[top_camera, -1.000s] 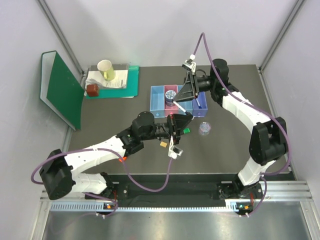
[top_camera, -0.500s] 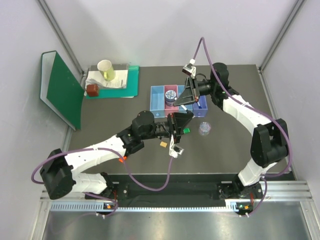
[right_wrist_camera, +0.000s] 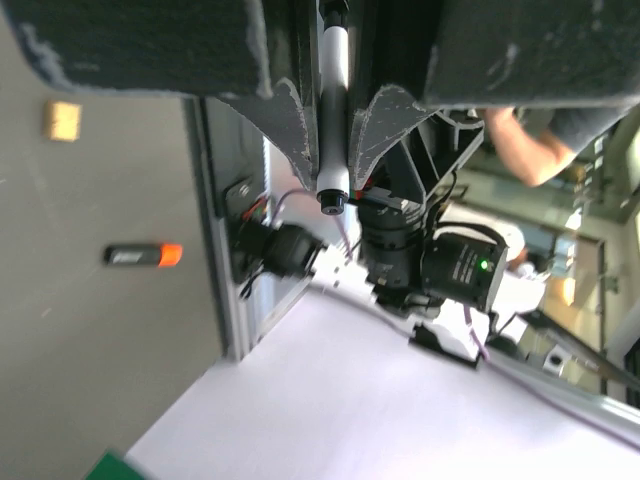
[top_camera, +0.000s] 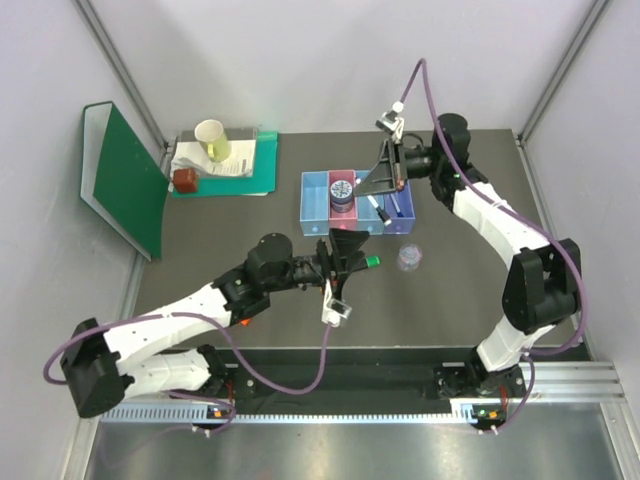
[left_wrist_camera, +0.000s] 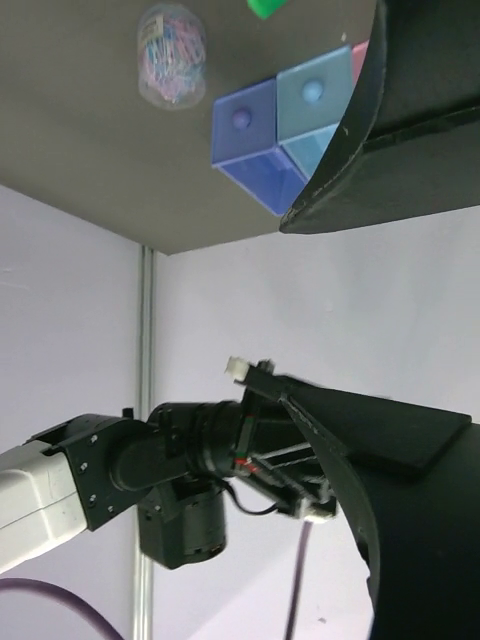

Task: Sort the stationery into containers
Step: Place the pen in the storage box.

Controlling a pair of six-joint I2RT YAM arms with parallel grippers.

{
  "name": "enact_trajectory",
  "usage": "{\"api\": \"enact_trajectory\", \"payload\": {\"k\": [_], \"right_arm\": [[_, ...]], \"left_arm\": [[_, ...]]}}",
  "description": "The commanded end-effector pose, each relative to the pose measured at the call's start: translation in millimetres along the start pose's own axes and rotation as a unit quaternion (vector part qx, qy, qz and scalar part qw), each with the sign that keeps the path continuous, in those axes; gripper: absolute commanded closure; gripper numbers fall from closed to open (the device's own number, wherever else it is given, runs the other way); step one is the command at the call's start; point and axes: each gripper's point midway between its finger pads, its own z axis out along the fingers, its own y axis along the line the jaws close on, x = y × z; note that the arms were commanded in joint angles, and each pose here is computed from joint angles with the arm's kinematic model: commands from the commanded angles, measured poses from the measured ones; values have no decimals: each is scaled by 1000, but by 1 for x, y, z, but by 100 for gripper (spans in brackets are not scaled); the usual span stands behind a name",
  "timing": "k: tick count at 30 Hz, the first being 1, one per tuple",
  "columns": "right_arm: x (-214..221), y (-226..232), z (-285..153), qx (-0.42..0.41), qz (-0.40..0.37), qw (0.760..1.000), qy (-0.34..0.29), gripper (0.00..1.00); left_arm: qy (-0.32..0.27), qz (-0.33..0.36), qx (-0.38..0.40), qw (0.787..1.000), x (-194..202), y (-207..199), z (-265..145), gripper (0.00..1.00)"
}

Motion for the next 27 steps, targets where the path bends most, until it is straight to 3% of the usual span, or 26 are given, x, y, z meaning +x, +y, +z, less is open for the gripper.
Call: {"api": "enact_trajectory", "payload": {"k": [1, 4, 5, 6, 7, 9, 13, 17, 19, 25, 27], "right_arm": [[-39, -4, -16, 18, -70, 997, -41, 100], [-54, -25, -25, 47, -46, 996, -55, 100], [-64, -43, -29, 82, -90, 990, -70, 100], [-65, -66, -36, 122, -74, 987, -72, 100], [-81, -64, -41, 157, -114, 978, -78, 100], [-82, -108, -57, 265, -142, 952, -66, 100], [-96, -159, -91, 397, -157, 901, -81, 100], [-99, -203, -130, 512, -154, 841, -80, 100], [-92, -218, -135, 532, -143, 832, -68, 100], [-76, -249, -163, 599, -134, 788, -45, 100], [-73, -256, -167, 607, -131, 783, -40, 100]], "left_arm": [[11, -45, 9, 999, -9, -8, -27, 32], [37, -71, 24, 997, -5, -19, -42, 32], [67, -82, 25, 994, 3, -21, -49, 32], [88, -116, 25, 989, 8, -25, -54, 32], [111, -142, 46, 983, 12, -37, -61, 34], [180, -201, 55, 961, 28, -45, -77, 36], [279, -314, 133, 898, 47, -92, -106, 36], [350, -423, 193, 813, 65, -137, -143, 40], [362, -464, 194, 785, 74, -148, -148, 41], [393, -591, 243, 662, 82, -189, -178, 44], [401, -611, 239, 640, 88, -196, -184, 45]]}}
